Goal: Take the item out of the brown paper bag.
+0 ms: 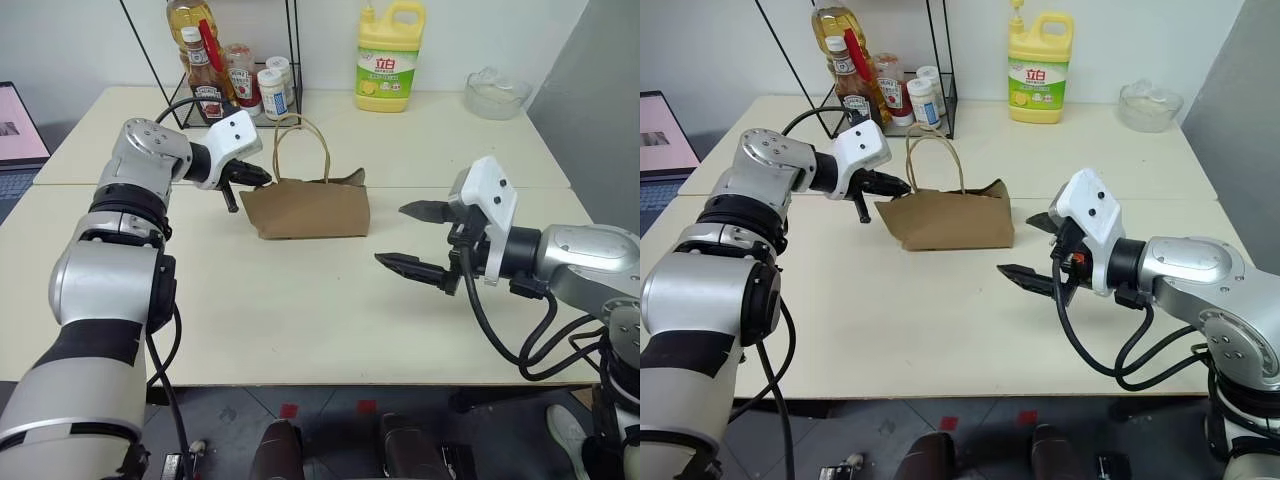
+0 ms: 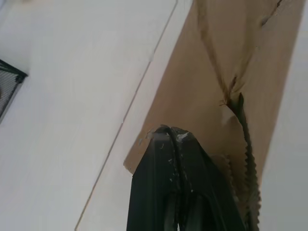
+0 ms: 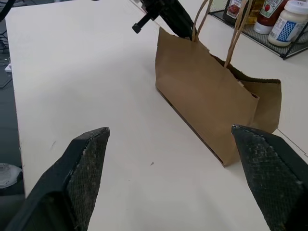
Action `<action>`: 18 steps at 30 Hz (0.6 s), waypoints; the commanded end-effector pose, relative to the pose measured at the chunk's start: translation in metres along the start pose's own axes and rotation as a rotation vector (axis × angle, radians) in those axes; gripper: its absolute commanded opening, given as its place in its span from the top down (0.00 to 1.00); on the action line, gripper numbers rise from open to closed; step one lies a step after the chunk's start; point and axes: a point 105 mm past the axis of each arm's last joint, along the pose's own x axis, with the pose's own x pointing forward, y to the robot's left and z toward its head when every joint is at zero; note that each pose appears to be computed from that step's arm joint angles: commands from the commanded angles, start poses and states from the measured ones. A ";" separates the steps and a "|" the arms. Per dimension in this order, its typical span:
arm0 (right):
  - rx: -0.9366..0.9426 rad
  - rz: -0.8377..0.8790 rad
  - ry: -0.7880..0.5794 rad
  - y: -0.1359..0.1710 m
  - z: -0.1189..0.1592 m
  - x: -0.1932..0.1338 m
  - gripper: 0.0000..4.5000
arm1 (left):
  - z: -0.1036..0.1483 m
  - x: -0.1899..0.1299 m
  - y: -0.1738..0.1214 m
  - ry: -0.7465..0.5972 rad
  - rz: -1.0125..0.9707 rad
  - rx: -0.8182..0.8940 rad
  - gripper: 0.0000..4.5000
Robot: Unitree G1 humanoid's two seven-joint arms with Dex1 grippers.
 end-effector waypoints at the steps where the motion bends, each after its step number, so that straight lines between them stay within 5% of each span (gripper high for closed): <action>1: -0.031 0.002 -0.023 0.002 0.006 -0.005 0.05 | 0.007 -0.012 -0.007 -0.044 -0.091 0.040 1.00; 18: -0.020 0.043 0.001 0.007 -0.002 -0.005 0.05 | -0.003 -0.031 -0.083 -0.081 -0.416 0.079 1.00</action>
